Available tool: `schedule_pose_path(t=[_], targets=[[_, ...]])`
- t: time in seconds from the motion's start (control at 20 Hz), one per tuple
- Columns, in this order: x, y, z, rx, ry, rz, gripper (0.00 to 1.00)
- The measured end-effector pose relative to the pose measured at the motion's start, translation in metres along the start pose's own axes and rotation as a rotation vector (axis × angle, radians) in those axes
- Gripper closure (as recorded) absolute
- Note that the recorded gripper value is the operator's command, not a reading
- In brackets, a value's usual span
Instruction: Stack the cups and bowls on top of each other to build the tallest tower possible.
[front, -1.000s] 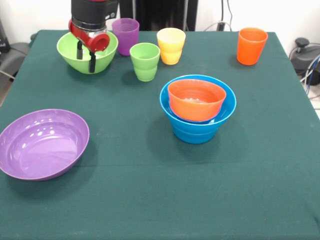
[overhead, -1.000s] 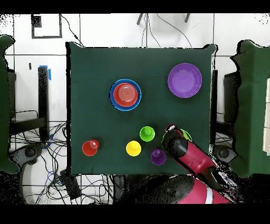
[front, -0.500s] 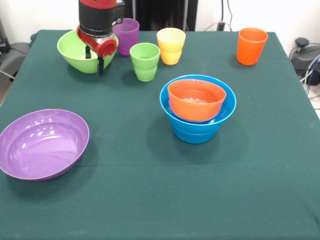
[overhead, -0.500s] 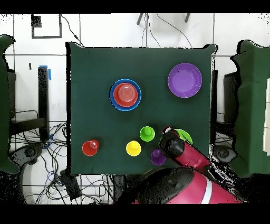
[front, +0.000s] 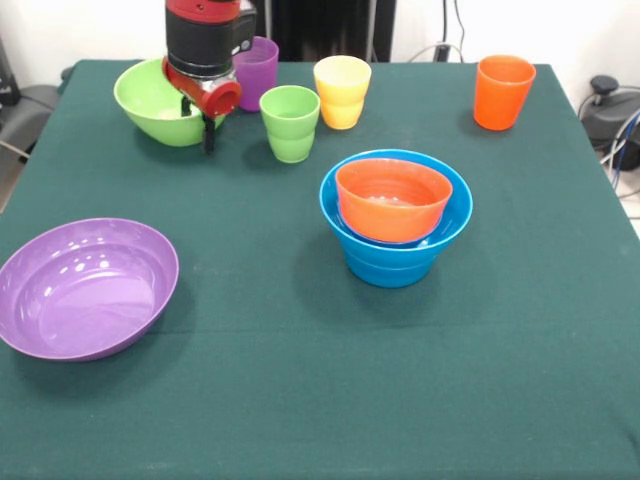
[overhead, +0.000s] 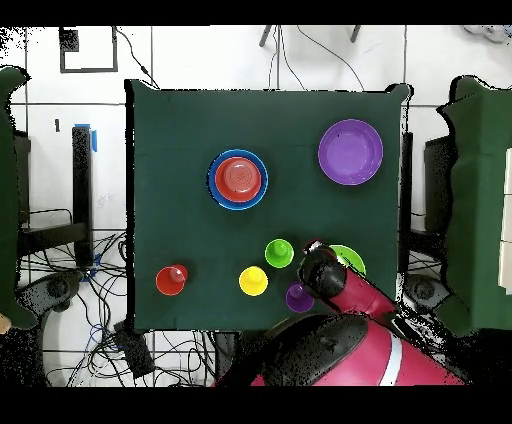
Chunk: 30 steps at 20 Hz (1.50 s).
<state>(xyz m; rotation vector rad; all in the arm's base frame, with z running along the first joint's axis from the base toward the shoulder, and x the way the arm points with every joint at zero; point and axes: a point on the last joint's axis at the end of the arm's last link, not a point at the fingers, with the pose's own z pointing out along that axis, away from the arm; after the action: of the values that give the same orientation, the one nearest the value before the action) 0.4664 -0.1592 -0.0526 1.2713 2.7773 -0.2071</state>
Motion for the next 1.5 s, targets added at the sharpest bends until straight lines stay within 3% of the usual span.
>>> schedule_pose_path(t=[0.85,1.3,1.5], targets=[[-0.008,-0.002,-0.014,-0.001,-0.024,0.004,1.00],[-0.040,0.003,-0.082,-0.046,-0.078,-0.034,1.00],[-0.057,0.000,-0.110,-0.066,-0.089,-0.029,1.00]])
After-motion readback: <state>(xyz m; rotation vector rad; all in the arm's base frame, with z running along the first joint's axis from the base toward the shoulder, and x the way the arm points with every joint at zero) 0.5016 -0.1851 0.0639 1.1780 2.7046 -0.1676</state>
